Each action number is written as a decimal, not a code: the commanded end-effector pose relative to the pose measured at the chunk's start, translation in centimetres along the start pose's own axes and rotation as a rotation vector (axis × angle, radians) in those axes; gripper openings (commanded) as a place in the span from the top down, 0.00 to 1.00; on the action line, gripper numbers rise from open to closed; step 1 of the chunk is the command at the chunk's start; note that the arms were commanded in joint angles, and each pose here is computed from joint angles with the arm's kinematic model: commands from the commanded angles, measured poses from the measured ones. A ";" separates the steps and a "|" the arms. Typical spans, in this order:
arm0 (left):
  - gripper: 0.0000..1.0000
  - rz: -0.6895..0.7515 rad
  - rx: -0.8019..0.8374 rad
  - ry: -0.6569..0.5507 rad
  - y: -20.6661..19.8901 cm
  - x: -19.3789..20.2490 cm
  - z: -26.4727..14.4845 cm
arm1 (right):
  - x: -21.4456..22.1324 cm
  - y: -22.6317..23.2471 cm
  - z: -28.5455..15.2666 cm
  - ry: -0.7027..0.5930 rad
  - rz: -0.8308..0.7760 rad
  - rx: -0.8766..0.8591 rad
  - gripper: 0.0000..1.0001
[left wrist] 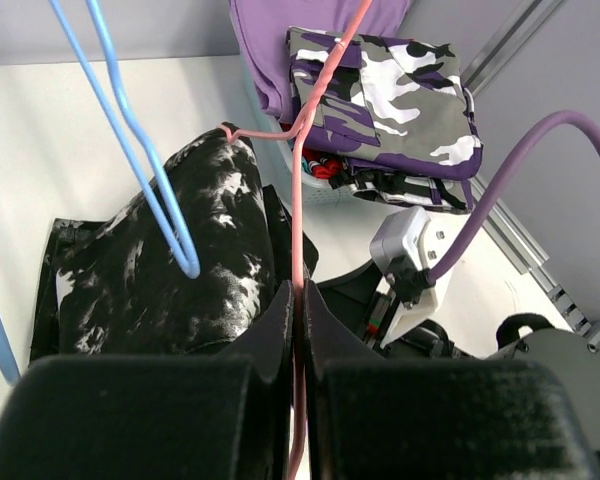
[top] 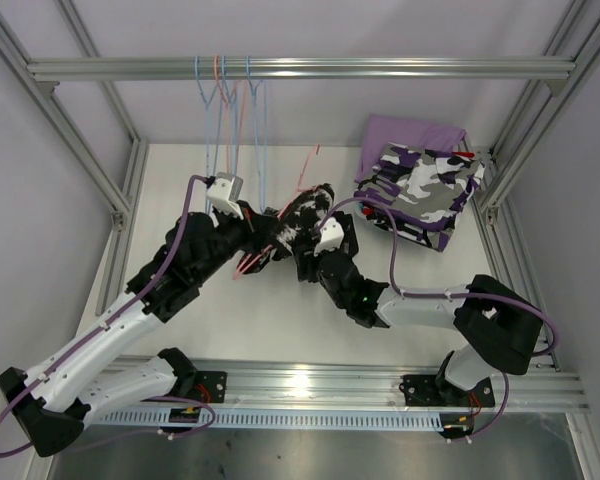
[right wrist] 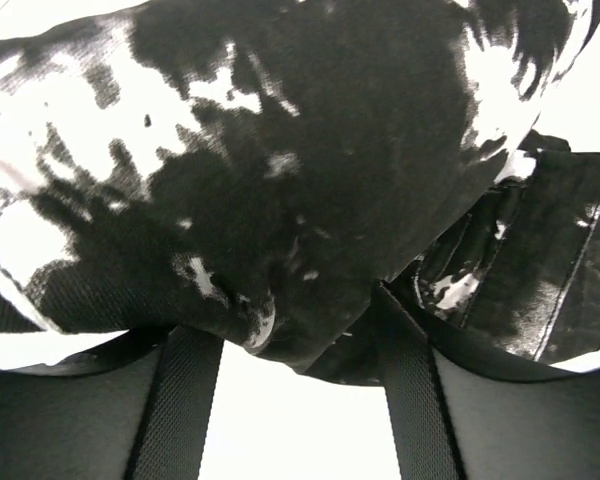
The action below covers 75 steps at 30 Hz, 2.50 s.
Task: Remove the trousers from the hanger
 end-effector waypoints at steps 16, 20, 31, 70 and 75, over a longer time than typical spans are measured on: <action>1.00 -0.005 0.069 -0.139 -1.2 -3.8 -1.0 | -1.6 4.9 1.5 -0.111 0.047 -0.039 0.29; 1.00 -0.006 0.070 -0.145 -1.2 -4.0 -1.2 | -1.2 4.9 2.5 -0.139 0.027 0.024 0.30; 1.00 -0.009 0.074 -0.147 -1.2 -4.0 -1.2 | -0.8 3.0 2.7 -0.350 0.065 0.185 0.59; 1.00 -0.024 0.076 -0.107 -1.3 -3.1 -0.3 | -16.0 0.3 -5.6 -0.509 0.059 0.133 1.00; 1.00 -0.027 0.080 -0.103 -1.4 -3.1 -0.3 | -19.6 -0.5 -7.3 -0.568 0.049 0.154 1.00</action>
Point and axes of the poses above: each gripper's point midway between its finger pads, its own z axis out along the fingers, its own y axis along the line the jaws close on, x = y × z, the point moved 8 cm from there along -z, back along the fingers, and after that the axes turned 10 degrees about z, right-handed, at the moved point
